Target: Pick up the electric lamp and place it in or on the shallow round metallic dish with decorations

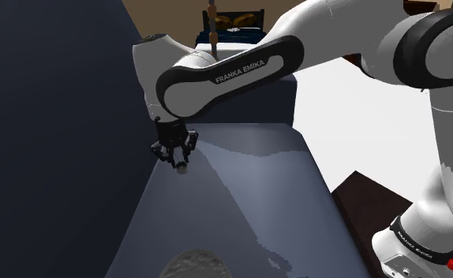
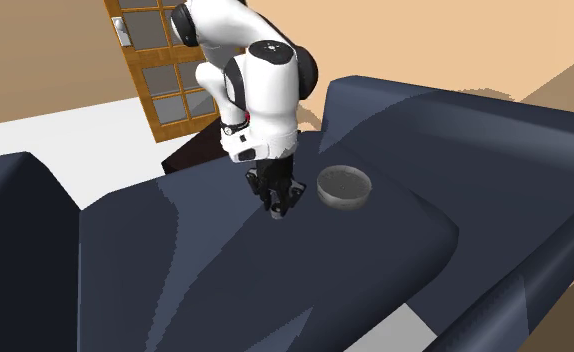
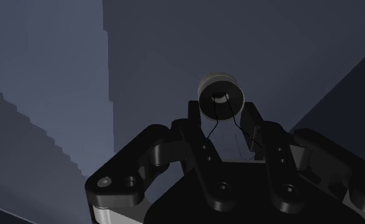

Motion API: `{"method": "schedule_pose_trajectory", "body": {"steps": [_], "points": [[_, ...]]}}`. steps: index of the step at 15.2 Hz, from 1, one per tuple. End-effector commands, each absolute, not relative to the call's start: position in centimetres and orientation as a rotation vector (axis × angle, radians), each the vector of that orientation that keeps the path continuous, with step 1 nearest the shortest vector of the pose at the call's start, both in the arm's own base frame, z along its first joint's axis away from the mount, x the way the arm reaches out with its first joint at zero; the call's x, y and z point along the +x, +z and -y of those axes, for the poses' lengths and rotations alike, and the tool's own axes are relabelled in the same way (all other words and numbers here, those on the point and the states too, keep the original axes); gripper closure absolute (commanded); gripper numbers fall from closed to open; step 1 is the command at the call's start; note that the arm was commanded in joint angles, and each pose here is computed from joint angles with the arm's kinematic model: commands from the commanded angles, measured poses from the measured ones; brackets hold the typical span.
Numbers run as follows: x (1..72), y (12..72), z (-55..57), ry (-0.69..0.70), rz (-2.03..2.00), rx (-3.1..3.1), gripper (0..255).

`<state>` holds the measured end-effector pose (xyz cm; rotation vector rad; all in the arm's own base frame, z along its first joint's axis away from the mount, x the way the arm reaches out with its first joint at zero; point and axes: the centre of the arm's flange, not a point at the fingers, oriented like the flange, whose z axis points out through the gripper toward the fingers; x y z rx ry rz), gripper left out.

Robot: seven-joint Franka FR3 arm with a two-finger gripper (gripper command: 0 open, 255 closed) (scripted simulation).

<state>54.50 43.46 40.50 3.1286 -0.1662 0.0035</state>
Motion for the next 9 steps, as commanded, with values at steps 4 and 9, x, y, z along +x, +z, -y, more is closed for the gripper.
{"method": "schedule_pose_trajectory", "body": {"steps": [4,9], "points": [[50.8,41.4,-45.1,0.003,0.166,3.128,255],[44.8,41.4,-47.8,0.003,0.166,3.128,255]]}}
